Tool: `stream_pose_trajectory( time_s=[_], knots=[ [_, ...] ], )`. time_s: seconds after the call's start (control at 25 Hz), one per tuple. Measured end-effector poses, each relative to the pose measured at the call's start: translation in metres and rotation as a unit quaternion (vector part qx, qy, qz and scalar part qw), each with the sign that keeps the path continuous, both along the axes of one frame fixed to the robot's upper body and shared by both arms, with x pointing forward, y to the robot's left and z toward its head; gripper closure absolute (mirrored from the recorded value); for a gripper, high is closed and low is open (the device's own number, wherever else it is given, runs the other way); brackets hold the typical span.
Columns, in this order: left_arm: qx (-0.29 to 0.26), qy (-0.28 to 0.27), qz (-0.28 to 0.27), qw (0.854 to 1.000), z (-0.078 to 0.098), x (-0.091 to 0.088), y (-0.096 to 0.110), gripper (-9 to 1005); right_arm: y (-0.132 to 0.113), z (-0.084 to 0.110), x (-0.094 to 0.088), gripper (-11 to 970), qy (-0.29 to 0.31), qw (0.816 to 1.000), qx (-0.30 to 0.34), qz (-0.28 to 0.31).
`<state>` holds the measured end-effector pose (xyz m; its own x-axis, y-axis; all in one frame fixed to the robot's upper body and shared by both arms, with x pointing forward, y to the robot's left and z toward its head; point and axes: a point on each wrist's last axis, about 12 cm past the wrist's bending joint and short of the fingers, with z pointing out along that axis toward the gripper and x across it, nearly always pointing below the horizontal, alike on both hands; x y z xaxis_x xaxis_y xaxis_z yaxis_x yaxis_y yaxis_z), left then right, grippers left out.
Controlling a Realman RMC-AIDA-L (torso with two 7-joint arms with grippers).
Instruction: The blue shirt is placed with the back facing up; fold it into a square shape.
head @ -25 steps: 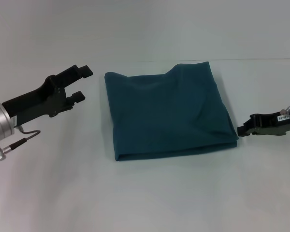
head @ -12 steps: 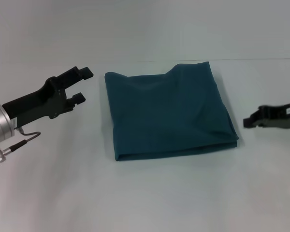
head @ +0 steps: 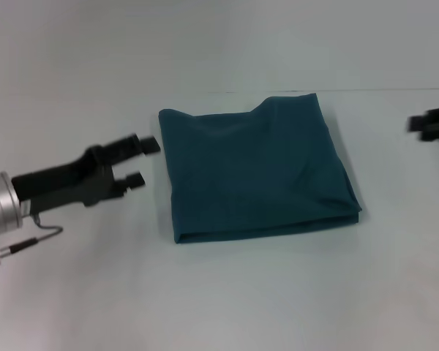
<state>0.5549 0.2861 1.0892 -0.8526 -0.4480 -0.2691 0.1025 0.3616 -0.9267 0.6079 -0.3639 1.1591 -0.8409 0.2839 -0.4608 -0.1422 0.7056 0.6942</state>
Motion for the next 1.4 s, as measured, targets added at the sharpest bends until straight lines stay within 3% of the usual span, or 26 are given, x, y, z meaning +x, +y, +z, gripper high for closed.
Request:
stream_pose_trajectory(
  time_s=[0.08, 0.28, 0.32, 0.44, 0.64, 0.96, 1.4],
  knots=[
    [0.008, 0.022, -0.025, 0.999, 0.0, -0.003, -0.003, 38, -0.017, 0.002, -0.005, 768, 0.002, 1.0, 0.007, -0.03],
    [0.041, 0.096, -0.051, 0.993, -0.006, -0.002, -0.015, 38, -0.043, 0.005, -0.02, 589, 0.005, 0.998, 0.017, -0.059],
    [0.043, 0.105, -0.049, 0.992, -0.008, -0.002, -0.019, 38, -0.046, 0.004, -0.023, 553, 0.006, 0.998, 0.018, -0.063],
    [0.047, 0.119, -0.051, 0.991, -0.013, 0.0, -0.031, 39, -0.05, 0.002, -0.026, 311, 0.008, 0.997, 0.02, -0.068],
    [0.062, 0.132, -0.048, 0.988, -0.018, 0.006, -0.044, 39, -0.049, 0.001, -0.027, 138, 0.01, 0.998, 0.018, -0.066],
    [0.071, 0.144, -0.007, 0.987, -0.028, 0.01, -0.041, 39, -0.049, 0.0, -0.027, 145, 0.015, 0.998, 0.016, -0.064],
    [0.078, 0.148, 0.001, 0.986, -0.033, 0.011, -0.043, 39, -0.047, 0.001, -0.025, 146, 0.014, 0.998, 0.017, -0.062]
  ],
)
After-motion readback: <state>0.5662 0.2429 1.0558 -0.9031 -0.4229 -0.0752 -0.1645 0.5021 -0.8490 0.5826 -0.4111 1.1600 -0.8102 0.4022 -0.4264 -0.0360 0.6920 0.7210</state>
